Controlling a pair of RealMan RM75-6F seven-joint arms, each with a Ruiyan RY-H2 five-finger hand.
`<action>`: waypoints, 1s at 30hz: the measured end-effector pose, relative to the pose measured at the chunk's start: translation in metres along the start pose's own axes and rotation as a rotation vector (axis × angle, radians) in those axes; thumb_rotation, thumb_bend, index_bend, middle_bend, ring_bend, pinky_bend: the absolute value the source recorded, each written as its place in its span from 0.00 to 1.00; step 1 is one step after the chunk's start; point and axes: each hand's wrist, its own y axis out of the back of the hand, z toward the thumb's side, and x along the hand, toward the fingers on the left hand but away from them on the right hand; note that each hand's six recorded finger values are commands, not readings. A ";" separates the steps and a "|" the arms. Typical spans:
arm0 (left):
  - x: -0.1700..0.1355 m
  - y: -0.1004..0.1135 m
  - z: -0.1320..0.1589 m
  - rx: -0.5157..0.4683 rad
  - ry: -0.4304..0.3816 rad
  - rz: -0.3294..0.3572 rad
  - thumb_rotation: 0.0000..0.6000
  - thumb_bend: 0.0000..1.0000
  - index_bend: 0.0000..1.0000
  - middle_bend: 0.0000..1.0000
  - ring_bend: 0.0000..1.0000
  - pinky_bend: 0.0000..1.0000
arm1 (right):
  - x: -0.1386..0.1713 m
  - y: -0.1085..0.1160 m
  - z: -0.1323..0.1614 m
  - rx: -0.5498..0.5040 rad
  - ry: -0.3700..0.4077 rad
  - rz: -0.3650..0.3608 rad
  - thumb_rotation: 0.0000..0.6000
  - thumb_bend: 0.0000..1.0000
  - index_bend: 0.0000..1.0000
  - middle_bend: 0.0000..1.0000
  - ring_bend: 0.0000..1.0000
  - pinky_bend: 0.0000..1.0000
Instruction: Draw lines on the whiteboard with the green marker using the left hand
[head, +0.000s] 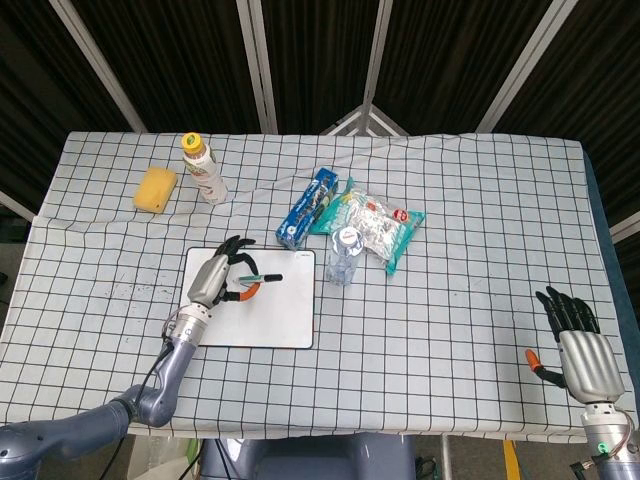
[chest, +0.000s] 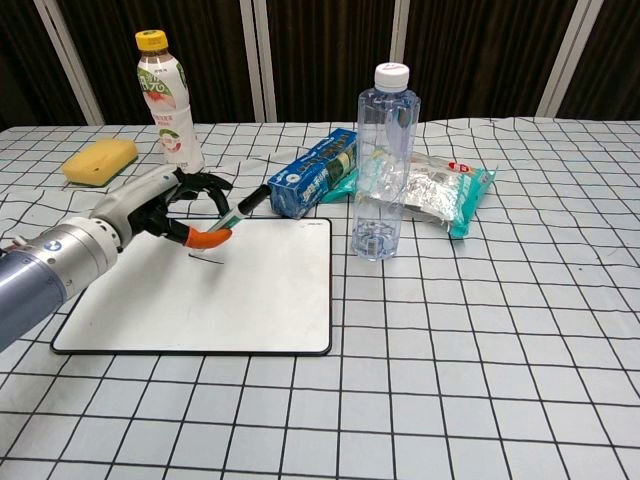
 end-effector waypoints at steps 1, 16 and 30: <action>0.001 0.006 -0.005 0.010 0.005 0.010 1.00 0.52 0.70 0.14 0.00 0.05 | 0.000 0.000 0.000 -0.001 -0.001 0.000 1.00 0.35 0.00 0.00 0.00 0.00; -0.001 0.059 0.013 -0.079 -0.077 0.128 1.00 0.52 0.70 0.14 0.00 0.05 | 0.001 0.000 0.003 0.007 0.011 0.000 1.00 0.35 0.00 0.00 0.00 0.00; -0.027 -0.017 0.031 -0.084 -0.060 -0.063 1.00 0.52 0.70 0.14 0.00 0.05 | 0.001 0.000 0.001 0.008 0.007 0.003 1.00 0.35 0.00 0.00 0.00 0.00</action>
